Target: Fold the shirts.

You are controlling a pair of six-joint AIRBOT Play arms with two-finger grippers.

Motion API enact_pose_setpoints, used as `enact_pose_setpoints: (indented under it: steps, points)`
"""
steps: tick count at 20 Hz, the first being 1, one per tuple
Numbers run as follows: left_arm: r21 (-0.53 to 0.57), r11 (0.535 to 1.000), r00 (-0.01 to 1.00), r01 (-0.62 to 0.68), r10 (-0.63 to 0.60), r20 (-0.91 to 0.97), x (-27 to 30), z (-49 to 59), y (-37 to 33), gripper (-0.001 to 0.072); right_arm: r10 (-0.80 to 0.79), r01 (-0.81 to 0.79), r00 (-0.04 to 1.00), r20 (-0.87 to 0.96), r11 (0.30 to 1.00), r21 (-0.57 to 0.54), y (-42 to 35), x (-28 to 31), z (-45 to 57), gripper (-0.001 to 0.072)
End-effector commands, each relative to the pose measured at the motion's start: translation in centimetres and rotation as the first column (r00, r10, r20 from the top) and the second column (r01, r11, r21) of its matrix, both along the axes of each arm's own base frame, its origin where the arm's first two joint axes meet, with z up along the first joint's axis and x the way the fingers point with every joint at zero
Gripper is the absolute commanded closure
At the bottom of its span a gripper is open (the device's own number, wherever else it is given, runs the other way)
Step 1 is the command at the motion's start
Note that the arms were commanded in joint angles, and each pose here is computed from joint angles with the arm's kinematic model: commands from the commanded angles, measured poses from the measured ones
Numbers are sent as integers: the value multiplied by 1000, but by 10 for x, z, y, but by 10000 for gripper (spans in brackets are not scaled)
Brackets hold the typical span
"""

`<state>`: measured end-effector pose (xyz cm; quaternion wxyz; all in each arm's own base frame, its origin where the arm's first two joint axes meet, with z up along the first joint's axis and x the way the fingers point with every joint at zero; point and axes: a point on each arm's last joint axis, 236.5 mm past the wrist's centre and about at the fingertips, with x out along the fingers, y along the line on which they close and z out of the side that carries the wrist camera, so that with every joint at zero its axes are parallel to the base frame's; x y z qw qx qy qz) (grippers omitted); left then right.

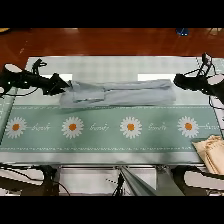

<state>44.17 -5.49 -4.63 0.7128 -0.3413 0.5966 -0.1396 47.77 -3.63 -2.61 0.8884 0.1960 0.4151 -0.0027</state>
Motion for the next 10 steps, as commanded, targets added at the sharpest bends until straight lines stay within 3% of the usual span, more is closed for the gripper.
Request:
enact_pose_setpoints:
  steps: [1, 3, 5, 7, 10]
  points:
    - [-39, 999, 999, 7, -9, -48, -22, 12, 26, 243, 77, -86, 996, -55, 978, -188, -31, -24, 10, 310]
    - [-43, 999, 999, -5, 3, -44, -25, 19, 34, 243, 50, -66, 996, -80, 976, -210, -48, -36, 15, 302]
    - [-41, 999, 1000, 9, -10, -24, -26, 26, 33, 243, -34, 16, 990, -134, 990, -138, -60, -48, 5, 206]
    - [-39, 999, 1000, 19, -20, -17, -26, 29, 29, 244, -105, 108, 972, -208, 994, 6, -58, -57, -15, 106]
    - [-46, 998, 999, 48, -48, 4, -25, 32, 20, 244, -130, 190, 960, -246, 952, 240, -38, -50, -31, 106]
